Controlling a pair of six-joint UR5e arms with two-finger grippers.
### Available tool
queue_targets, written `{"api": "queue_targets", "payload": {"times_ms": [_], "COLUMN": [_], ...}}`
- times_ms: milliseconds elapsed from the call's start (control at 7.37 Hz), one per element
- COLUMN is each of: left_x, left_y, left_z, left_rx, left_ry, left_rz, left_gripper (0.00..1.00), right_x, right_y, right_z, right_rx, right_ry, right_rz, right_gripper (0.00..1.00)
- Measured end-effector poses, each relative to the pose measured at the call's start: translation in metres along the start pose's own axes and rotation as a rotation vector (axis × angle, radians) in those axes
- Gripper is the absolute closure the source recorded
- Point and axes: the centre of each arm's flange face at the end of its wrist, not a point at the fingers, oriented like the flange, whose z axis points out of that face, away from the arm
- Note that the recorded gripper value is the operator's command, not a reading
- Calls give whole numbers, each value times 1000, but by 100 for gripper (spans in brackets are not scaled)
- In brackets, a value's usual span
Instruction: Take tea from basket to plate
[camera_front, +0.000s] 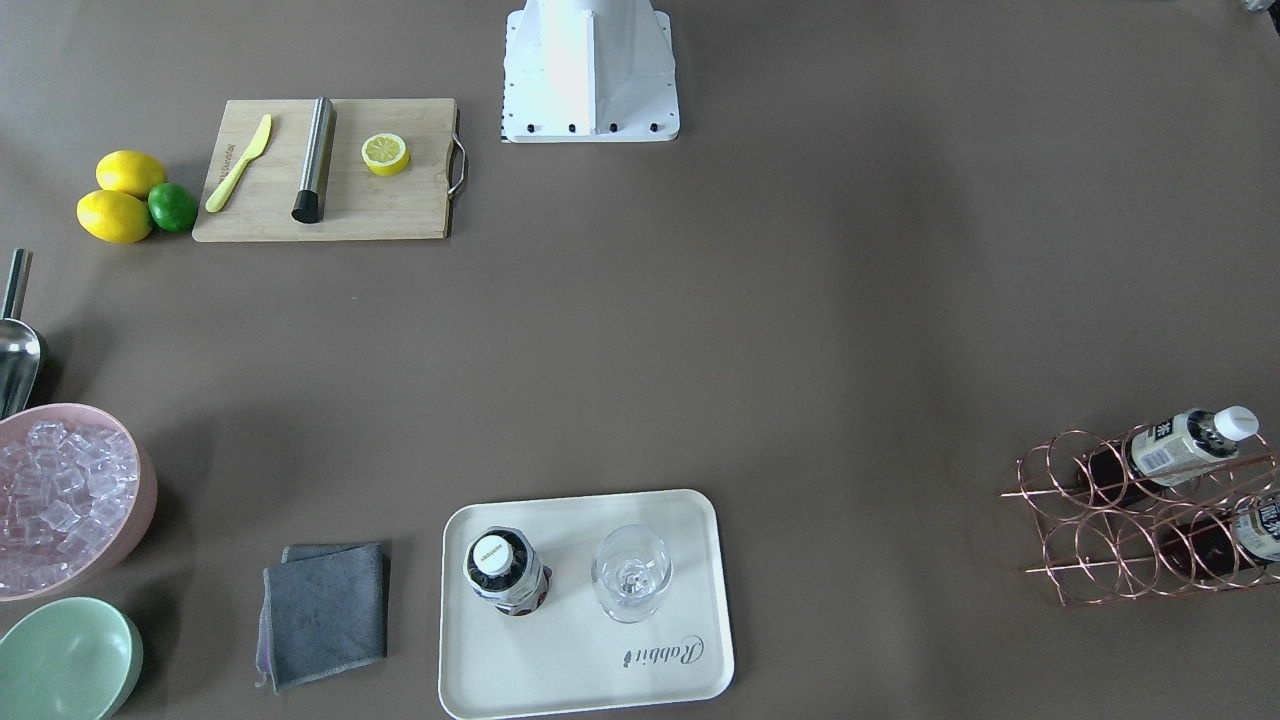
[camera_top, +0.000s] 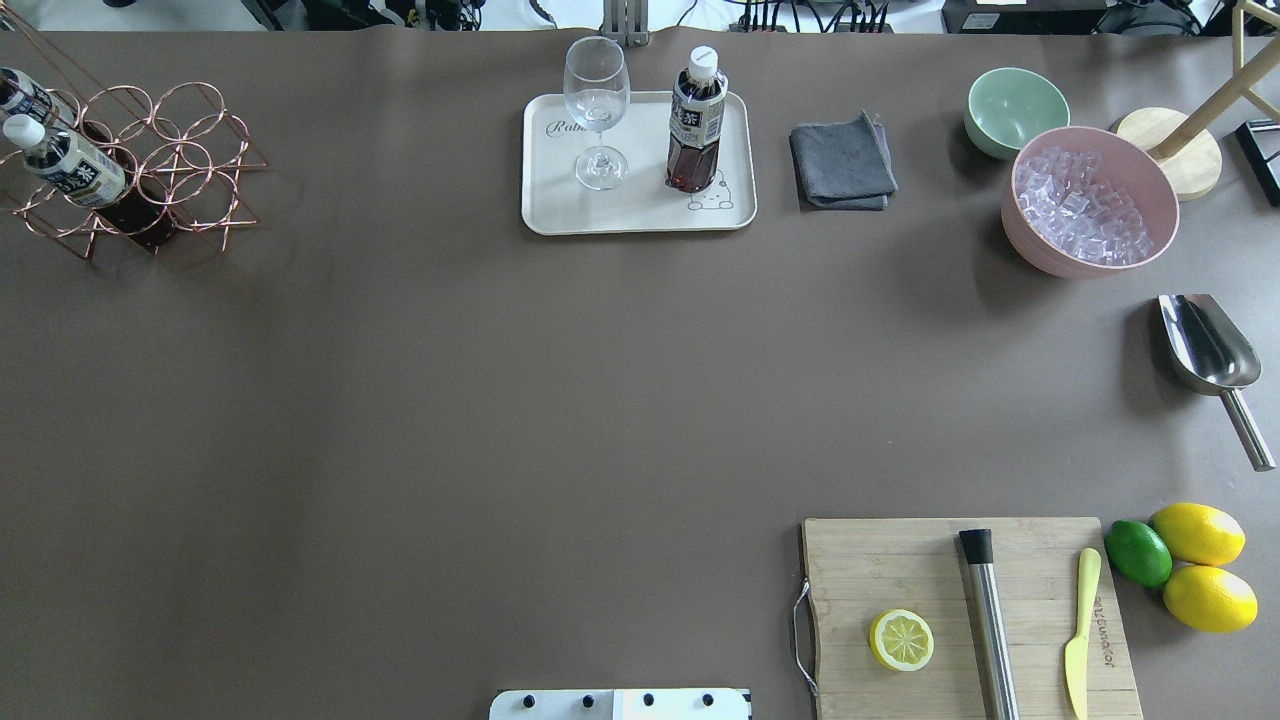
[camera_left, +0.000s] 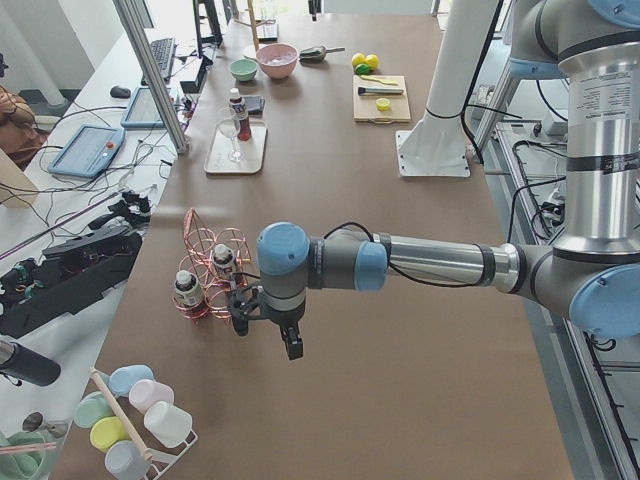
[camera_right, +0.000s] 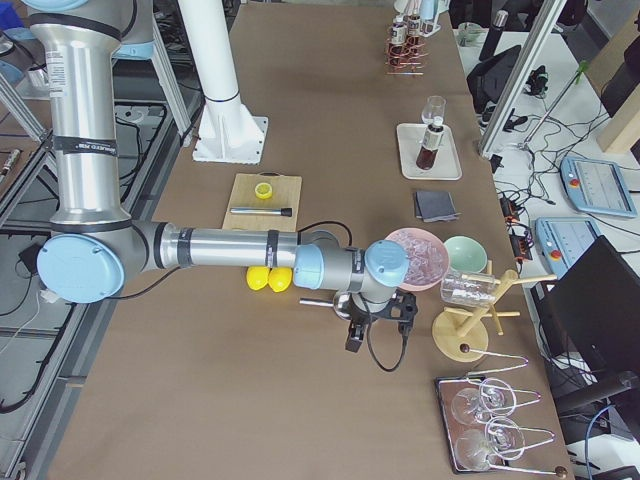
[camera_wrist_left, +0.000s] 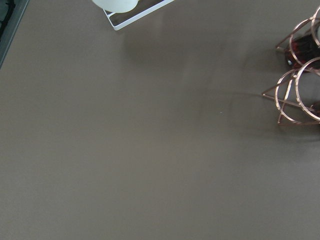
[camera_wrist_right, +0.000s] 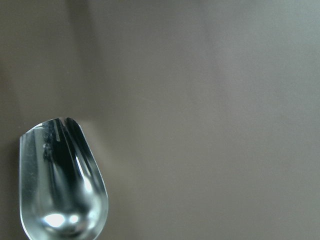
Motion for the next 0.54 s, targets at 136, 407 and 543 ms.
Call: {"api": "queue_targets", "payload": {"times_ms": [136,407,543], "left_x": [-28,-70,-73], "left_y": [9,30,38], "left_z": [24,60,65], "left_rx": [15,46,26], "left_ry": [4,28,72], "left_rz": [27,64,56], "left_gripper": [3,3,3], "right_x": [23,40,39], "right_y": [14,25,23], "right_z": [6,11,9], "right_rx": [20,54,64], "right_ry": [-1,15,18], "right_rz": [-24,-52,-62], "right_gripper": [0,0,0]}}
